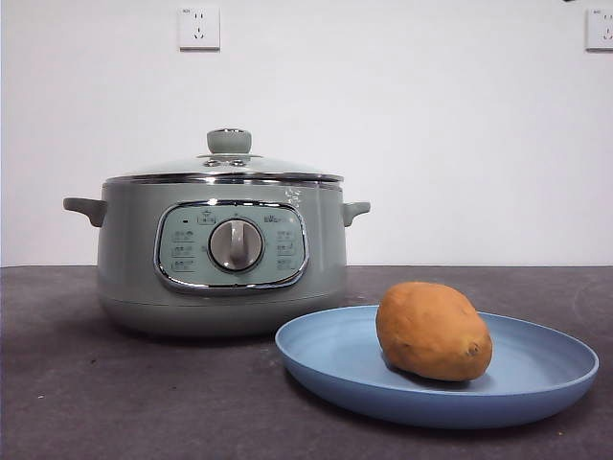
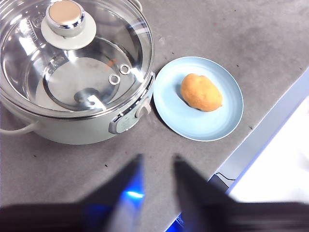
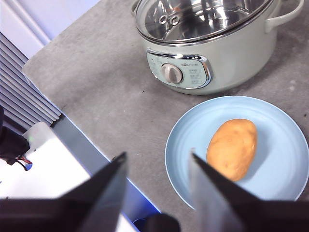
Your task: Take the potato out from the steamer,put the potato on the plate,close the lid
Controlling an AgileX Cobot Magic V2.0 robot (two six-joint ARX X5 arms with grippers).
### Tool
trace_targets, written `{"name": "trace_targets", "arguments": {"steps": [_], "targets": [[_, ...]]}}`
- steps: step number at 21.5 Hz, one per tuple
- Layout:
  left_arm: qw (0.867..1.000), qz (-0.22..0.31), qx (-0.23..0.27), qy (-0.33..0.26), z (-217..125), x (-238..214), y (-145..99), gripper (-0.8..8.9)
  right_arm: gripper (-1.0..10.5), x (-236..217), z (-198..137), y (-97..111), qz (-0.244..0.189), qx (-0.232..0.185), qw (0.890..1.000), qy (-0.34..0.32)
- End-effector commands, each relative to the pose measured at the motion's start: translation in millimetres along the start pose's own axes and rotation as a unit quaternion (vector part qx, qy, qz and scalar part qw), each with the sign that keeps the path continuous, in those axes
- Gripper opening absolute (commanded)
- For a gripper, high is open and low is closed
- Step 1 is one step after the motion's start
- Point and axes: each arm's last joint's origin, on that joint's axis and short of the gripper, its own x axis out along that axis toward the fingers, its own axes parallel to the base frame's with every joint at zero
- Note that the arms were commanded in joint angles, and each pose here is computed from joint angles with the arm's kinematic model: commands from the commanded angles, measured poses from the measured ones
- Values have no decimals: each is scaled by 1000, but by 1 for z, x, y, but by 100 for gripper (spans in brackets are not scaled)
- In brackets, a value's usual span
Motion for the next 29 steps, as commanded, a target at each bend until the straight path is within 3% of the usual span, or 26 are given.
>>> {"name": "trace_targets", "arguments": {"steps": [1,15,17,18,21,25,27,29], "targets": [[1000,-3,-3,2,0,1,0,-4,1,-1,2,1,-1,1,1000,-5],[1000,-1,-2,1,0,1,0,-4,1,-1,2,1,-1,1,1000,-5],[1000,9,12,-23,4,1,2,-4,1,-1,2,1,-1,1,1000,-5],[997,22,31,-61,9,-4,4,-4,1,-1,2,1,-1,1,1000,-5],[973,83,77,-201,21,-30,11,-4,1,-1,1,1,-1,2,1000,-4],[905,159,133,-371,0,-45,16,-4,1,-1,1,0,-2,2,1000,-2],[877,198,147,-413,-26,-36,20,-4,1,-1,1,0,-2,2,1000,-2],[867,217,149,-424,-46,-26,22,-4,1,-2,1,0,-2,2,1000,-3]]}}
